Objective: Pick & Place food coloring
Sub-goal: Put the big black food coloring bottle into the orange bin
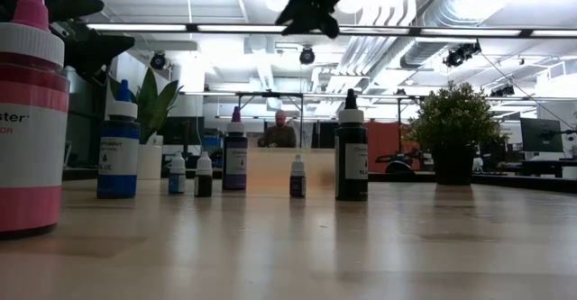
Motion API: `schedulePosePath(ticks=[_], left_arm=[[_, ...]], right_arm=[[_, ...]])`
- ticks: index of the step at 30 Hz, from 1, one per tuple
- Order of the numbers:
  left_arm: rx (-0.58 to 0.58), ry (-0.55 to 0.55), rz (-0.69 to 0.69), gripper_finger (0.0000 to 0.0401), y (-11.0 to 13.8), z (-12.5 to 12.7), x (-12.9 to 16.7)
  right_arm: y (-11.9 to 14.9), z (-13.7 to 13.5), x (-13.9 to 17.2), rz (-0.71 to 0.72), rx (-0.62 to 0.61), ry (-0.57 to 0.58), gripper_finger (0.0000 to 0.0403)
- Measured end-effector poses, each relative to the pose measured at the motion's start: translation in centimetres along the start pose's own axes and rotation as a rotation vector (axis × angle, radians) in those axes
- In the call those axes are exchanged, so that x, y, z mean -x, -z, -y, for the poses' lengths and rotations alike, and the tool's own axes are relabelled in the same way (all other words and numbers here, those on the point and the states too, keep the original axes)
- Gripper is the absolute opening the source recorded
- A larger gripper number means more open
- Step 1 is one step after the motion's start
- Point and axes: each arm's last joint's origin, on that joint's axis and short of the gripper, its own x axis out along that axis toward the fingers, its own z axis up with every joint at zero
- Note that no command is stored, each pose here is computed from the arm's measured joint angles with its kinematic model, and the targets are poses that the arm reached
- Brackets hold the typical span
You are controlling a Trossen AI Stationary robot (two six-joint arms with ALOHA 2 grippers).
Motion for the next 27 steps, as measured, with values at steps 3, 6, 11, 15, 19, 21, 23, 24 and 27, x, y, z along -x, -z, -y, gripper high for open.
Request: schedulePosePath(ticks=[3,6,11,15,19,21,23,24,27], left_arm=[[0.000,0.000,0.000,0.0271,0.0,0.0,0.0],[0.000,0.000,0.000,0.0271,0.0,0.0,0.0],[0.000,0.000,0.000,0.0271,0.0,0.0,0.0],[0.000,0.000,0.000,0.0271,0.0,0.0,0.0],[0.000,0.000,0.000,0.0271,0.0,0.0,0.0],[0.000,0.000,0.000,0.0271,0.0,0.0,0.0],[0.000,0.000,0.000,0.0271,0.0,0.0,0.0],[0.000,0.000,0.000,0.0271,0.0,0.0,0.0],[0.000,0.000,0.000,0.0271,0.0,0.0,0.0]], right_arm=[[-0.2,-1.3,0.6,0.011,0.024,-0.062,0.0131],[-0.2,-2.6,1.1,0.014,0.052,-0.126,0.0131],[0.2,-4.9,1.6,-0.001,0.081,-0.200,0.0131],[0.6,-6.4,1.9,-0.054,0.096,-0.226,0.0131],[0.0,-7.7,2.3,-0.114,0.112,-0.190,0.0131],[-0.3,-8.4,2.4,-0.148,0.122,-0.166,0.0130],[-0.4,-9.0,2.3,-0.195,0.129,-0.138,0.0130],[-0.5,-9.2,2.2,-0.217,0.132,-0.118,0.0130],[-0.2,-10.1,1.2,-0.286,0.114,-0.066,0.0130]])
